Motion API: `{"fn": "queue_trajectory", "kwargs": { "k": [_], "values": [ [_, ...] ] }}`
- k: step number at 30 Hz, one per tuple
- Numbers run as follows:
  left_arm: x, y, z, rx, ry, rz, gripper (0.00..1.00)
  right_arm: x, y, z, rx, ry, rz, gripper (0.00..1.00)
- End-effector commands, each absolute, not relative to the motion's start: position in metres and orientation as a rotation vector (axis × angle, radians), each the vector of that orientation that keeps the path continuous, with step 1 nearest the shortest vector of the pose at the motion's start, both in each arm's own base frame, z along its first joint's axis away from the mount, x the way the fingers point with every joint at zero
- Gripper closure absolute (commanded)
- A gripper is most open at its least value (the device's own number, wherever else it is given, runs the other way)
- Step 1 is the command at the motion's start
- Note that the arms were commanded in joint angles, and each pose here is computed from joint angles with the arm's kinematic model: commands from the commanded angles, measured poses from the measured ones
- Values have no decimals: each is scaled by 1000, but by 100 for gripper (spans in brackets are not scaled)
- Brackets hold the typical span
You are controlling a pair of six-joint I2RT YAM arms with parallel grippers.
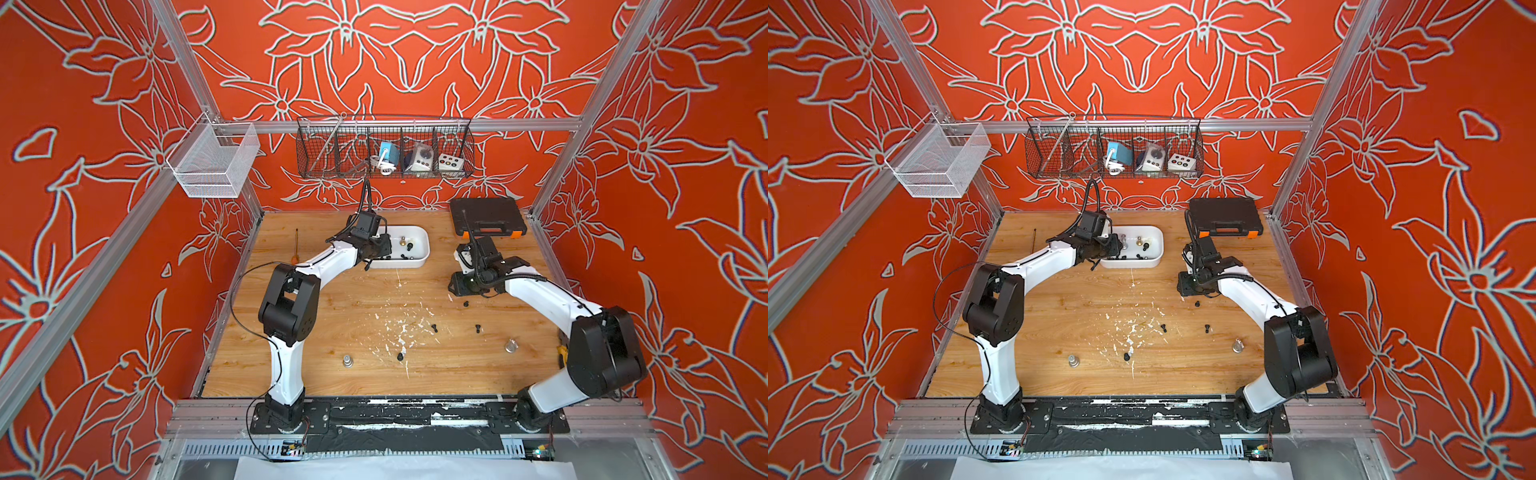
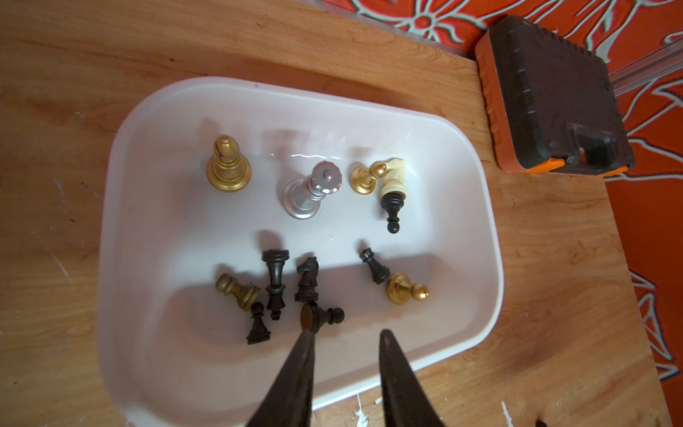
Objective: Put the chess pieces into the storage box
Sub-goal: Place the chess piece in the storage box, then pick up the chess piece at the center of the board.
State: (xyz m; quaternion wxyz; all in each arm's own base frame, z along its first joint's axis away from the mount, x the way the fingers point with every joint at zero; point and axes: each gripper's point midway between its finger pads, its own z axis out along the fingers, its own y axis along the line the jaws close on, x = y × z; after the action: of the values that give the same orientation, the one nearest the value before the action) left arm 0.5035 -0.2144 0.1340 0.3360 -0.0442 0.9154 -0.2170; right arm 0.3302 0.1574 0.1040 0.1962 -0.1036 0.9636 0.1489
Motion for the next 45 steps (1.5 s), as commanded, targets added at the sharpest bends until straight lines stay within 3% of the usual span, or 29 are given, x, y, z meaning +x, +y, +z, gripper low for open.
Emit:
{"fn": "queue_trajectory", "kwargs": {
  "k": [1,17,45],
  "values": [
    [503,-214,172,-100,2298,-627,69,322,150,106,-296,2710,394,55],
    [484,-188,209,-155,2196,-688,68,282,173,97,-448,2734,399,56],
    [448,-173,182,-221,2250,-718,67,243,223,57,-758,2793,246,56]
  ]
}}
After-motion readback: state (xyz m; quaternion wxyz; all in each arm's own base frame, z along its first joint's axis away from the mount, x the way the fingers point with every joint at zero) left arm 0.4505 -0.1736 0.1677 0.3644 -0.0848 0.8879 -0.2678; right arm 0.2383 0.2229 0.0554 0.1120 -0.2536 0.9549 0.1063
